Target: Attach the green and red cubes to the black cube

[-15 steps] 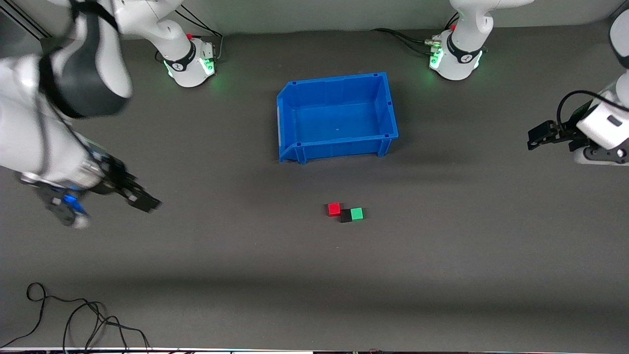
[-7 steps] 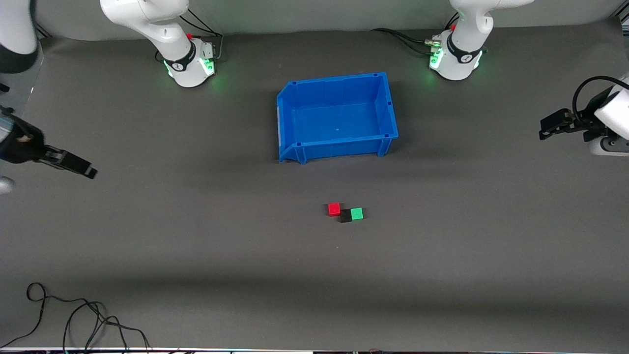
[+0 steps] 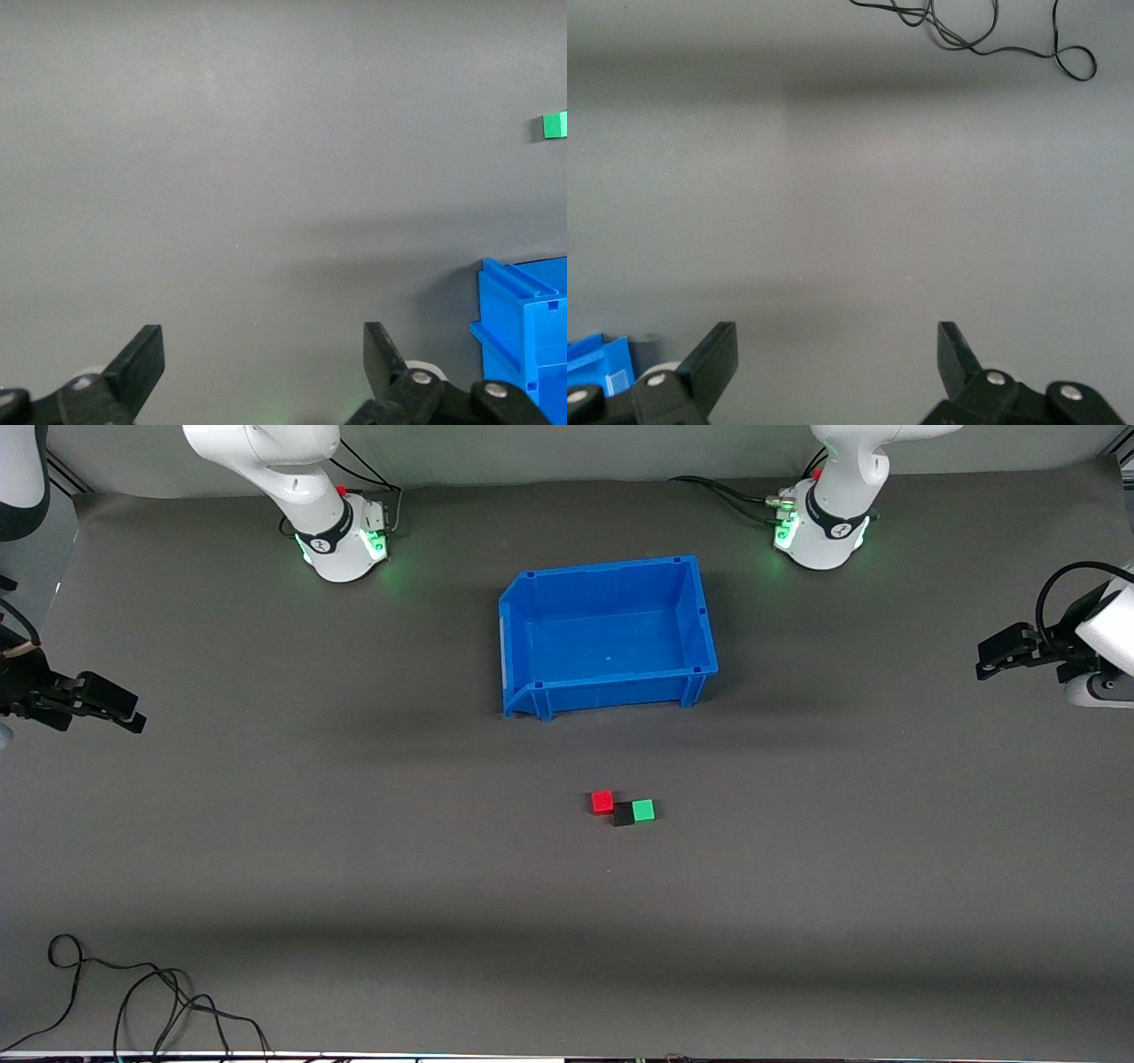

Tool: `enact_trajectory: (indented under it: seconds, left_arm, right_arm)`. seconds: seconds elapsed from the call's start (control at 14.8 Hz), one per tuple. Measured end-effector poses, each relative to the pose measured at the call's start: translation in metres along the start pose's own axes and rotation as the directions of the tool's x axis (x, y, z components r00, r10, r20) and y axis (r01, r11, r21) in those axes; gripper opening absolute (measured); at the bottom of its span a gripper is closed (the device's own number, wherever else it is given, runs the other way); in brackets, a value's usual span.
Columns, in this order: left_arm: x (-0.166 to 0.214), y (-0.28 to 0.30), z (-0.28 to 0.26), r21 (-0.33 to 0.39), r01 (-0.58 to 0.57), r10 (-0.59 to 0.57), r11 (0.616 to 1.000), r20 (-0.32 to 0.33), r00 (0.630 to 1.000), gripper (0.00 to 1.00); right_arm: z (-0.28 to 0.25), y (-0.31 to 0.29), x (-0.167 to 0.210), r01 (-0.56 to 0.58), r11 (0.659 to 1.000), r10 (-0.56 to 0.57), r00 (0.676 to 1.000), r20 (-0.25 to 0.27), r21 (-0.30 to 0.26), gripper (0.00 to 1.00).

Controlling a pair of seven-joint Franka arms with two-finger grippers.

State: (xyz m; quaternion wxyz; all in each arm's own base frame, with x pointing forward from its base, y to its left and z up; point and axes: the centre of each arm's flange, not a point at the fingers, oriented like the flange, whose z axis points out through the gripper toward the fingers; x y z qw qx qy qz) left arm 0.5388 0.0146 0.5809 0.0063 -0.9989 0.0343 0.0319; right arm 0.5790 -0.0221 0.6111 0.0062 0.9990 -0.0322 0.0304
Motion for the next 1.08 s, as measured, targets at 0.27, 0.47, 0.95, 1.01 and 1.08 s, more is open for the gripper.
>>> enact_trajectory:
  seconds: [0.27, 0.47, 0.95, 1.01, 1.08]
  left_arm:
    - [-0.002, 0.0014, -0.0023, 0.002, -0.002, 0.002, 1.0, -0.007, 1.0, 1.0]
    - [-0.0018, 0.0041, -0.0019, 0.002, -0.005, 0.005, 1.0, -0.007, 1.0, 1.0]
    - [-0.0016, 0.0063, 0.0, 0.003, -0.009, 0.009, 1.0, -0.005, 1.0, 1.0]
    - [-0.0016, 0.0063, 0.0007, 0.002, -0.009, 0.009, 1.0, -0.003, 1.0, 1.0]
    - [-0.0017, 0.0065, 0.0016, 0.002, -0.01, 0.01, 1.0, -0.001, 1.0, 1.0]
  right_arm:
    - [0.0006, -0.0008, -0.0002, 0.001, 1.0, -0.001, 1.0, 0.003, 0.005, 1.0]
    - [0.0028, -0.0013, -0.0026, -0.006, 0.999, 0.005, 1.0, 0.026, 0.031, 1.0]
    - [0.0086, -0.0027, -0.0087, -0.008, 0.999, 0.004, 0.997, 0.083, 0.047, 1.0]
    - [0.0088, -0.0029, -0.0088, -0.008, 0.999, 0.004, 0.997, 0.083, 0.047, 1.0]
    - [0.0089, -0.003, -0.0088, -0.007, 0.999, 0.004, 0.997, 0.083, 0.047, 1.0]
